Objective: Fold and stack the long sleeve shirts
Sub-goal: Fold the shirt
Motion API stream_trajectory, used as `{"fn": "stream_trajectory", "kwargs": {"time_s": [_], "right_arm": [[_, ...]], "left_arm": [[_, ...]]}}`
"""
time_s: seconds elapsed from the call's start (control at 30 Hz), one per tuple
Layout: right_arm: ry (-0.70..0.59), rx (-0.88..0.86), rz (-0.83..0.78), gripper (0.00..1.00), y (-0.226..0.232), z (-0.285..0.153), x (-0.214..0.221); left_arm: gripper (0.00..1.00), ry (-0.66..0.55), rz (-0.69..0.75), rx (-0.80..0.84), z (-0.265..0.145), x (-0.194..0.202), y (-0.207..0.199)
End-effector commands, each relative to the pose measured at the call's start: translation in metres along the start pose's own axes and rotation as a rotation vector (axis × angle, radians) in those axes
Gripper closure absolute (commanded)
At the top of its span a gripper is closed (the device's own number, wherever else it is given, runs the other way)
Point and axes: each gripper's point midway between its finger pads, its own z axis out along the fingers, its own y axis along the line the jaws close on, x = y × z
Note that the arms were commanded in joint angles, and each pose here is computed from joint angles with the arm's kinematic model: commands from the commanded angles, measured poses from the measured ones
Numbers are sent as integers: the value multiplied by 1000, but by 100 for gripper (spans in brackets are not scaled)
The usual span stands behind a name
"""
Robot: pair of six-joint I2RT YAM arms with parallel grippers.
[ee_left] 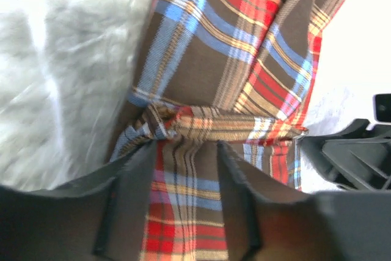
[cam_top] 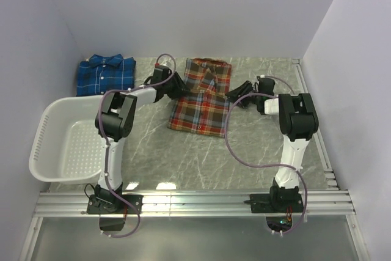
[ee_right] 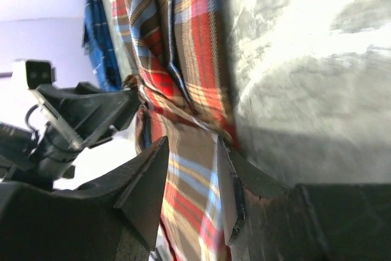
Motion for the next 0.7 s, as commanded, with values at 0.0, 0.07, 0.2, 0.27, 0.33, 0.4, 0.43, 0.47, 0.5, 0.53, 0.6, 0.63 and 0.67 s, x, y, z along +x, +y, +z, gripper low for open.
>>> {"fn": "stream_trajectory", "kwargs": {"time_s": [0.0,0.07,0.2,0.27,0.33,0.4,0.43,0.47,0.5,0.53,0.6,0.63,0.67], "right_arm": [[-63,-27,-164,55,55,-29,-18],[-40,6,-208,55,68,-34,-5],[22,9,-334,55,105,-46,33],[60,72,-389,55,101,-47,56],[108,98,-457,55,112,-46,89],[121,180,-490,54,102,-49,107],[148,196,-507,54,99,-49,126],[159,213,-510,54,95,-49,133],[170,230,-509,53,90,-49,140],[200,245,-506,53,83,-49,151],[244,293,-482,53,64,-50,162],[262,323,-473,53,52,-51,166],[280,347,-469,53,44,-53,170]], "left_arm": [[44,-104,48,49,-39,-33,-32],[41,-145,67,47,-65,-45,-49],[39,-160,94,-69,-98,-41,-42],[39,-146,99,-131,-113,-31,-30],[39,-98,95,-192,-120,-12,-15],[39,-47,100,-228,-125,9,-6],[40,-22,98,-264,-128,19,3],[40,7,102,-284,-129,32,10],[41,23,99,-296,-130,39,15],[42,39,86,-309,-130,47,20],[44,99,72,-326,-128,70,32],[45,123,61,-335,-127,79,36],[46,156,57,-345,-125,91,43]]}}
